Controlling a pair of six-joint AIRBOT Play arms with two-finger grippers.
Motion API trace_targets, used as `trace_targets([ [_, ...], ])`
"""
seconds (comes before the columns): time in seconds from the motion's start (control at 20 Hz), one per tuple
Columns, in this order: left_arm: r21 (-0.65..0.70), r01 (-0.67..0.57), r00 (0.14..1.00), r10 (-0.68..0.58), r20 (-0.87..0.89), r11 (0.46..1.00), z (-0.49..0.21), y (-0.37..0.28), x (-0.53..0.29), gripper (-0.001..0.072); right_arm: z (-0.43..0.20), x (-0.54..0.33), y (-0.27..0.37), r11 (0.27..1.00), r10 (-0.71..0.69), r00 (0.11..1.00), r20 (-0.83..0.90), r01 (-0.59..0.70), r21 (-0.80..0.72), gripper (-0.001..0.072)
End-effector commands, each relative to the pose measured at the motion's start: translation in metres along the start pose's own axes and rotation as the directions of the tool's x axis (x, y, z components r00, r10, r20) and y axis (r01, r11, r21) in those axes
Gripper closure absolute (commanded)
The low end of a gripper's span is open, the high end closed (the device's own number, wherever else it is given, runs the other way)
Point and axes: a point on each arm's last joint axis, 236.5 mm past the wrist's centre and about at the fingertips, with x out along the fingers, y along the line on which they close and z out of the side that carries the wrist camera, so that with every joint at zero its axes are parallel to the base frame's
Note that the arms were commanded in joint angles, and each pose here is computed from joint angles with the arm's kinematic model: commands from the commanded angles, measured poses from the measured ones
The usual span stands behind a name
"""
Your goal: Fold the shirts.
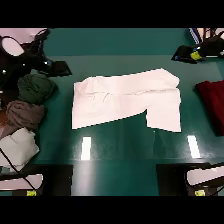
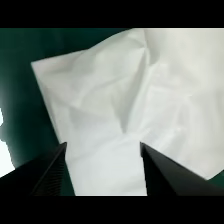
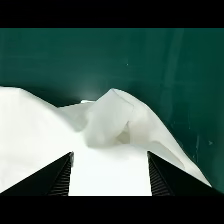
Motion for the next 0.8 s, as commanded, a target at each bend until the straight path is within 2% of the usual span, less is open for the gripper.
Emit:
trace_targets([
  [0.0, -0.049, -0.021, 0.991, 0.015, -0.129, 0.999, -0.035, 0.031, -0.026, 0.0169, -0.006, -0.025, 0.000, 1.000, 0.019, 0.999, -0.049, -0.020, -0.021, 0.0289],
  [0.2, -0.075, -0.025, 0.979, 0.009, -0.206, 0.997, -0.105, 0.037, -0.022, 0.0168, -0.024, -0.048, 0.008, 0.999, 0.025, 0.997, -0.067, -0.028, -0.047, 0.0289],
  [0.5, -0.272, 0.053, 0.944, -0.137, -0.302, 0.961, -0.230, 0.022, 0.030, 0.0168, -0.053, -0.067, 0.014, 0.999, 0.019, 1.000, -0.025, -0.019, -0.039, 0.0289],
  [0.75, -0.392, 0.048, 0.953, -0.160, -0.258, 0.919, -0.256, 0.025, 0.058, 0.0168, -0.067, -0.076, 0.017, 1.000, 0.017, 0.999, 0.035, -0.016, -0.026, 0.0289],
])
